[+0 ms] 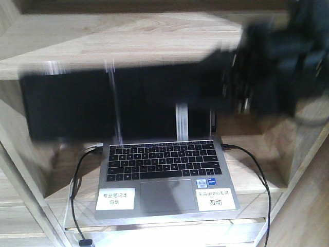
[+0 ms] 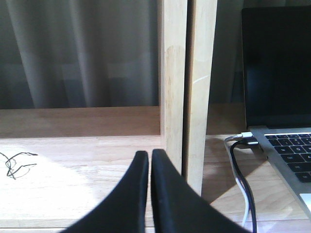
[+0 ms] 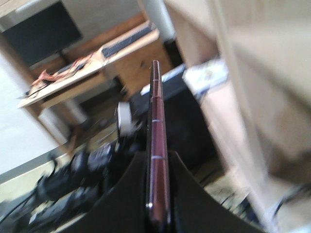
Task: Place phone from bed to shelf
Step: 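Raise the phone with the right gripper onto the upper shelf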
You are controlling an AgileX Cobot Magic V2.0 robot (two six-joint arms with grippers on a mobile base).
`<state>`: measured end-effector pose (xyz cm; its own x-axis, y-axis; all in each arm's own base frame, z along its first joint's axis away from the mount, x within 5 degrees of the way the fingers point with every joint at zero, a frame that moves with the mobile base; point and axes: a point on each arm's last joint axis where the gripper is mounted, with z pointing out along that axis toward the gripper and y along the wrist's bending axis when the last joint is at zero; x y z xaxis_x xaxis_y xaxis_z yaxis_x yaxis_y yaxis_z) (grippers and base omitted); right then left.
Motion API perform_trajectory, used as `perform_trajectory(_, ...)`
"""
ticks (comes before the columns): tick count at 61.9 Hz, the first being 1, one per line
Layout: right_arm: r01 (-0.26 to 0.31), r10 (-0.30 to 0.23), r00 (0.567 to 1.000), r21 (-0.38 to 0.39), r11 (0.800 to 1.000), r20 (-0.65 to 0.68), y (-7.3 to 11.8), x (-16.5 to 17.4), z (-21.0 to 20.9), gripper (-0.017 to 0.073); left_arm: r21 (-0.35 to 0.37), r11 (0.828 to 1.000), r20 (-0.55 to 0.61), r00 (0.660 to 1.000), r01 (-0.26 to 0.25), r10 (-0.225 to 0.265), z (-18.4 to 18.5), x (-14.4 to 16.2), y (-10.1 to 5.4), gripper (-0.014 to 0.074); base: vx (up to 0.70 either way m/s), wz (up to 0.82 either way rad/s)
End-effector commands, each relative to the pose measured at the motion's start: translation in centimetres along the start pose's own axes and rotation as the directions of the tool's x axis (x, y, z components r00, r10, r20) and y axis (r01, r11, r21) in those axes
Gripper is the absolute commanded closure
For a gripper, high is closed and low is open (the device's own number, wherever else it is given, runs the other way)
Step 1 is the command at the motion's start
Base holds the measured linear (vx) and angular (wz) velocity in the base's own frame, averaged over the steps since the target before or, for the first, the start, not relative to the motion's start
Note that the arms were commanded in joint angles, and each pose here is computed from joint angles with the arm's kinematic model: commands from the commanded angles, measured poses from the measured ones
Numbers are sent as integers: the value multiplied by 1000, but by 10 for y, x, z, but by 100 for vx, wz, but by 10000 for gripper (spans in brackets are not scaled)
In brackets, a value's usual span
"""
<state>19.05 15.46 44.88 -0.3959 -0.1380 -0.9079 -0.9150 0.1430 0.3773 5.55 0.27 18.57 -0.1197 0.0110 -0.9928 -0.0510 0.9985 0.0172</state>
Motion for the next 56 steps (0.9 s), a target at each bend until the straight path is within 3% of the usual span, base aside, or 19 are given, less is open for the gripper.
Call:
perform_trajectory(1,93,-93,984,5,996,155,24,-36,-13,561,-3,1000,72,997,9,-9,0,-5,0,592,0,0)
perform_trajectory(11,175,-177,962,29,984,209,29,-65,-16,561,-3,1000,72,997,9,-9,0,-5,0,592,0,0)
perform_trajectory(28,238,-239,940,35,971,243,2,-105,-2,561,-3,1000,72,997,9,-9,0,-5,0,592,0,0)
perform_trajectory(41,205,-206,941,29,978,268,-32,-124,19,561,-3,1000,72,997,9,-9,0,-5,0,592,0,0)
perform_trajectory(49,217,-219,938,37,975,270,-46,-128,41,561,-3,1000,72,997,9,-9,0,-5,0,592,0,0)
perform_trajectory(56,217,-233,940,92,972,247,-63,-128,55,561,-3,1000,72,997,9,-9,0,-5,0,592,0,0)
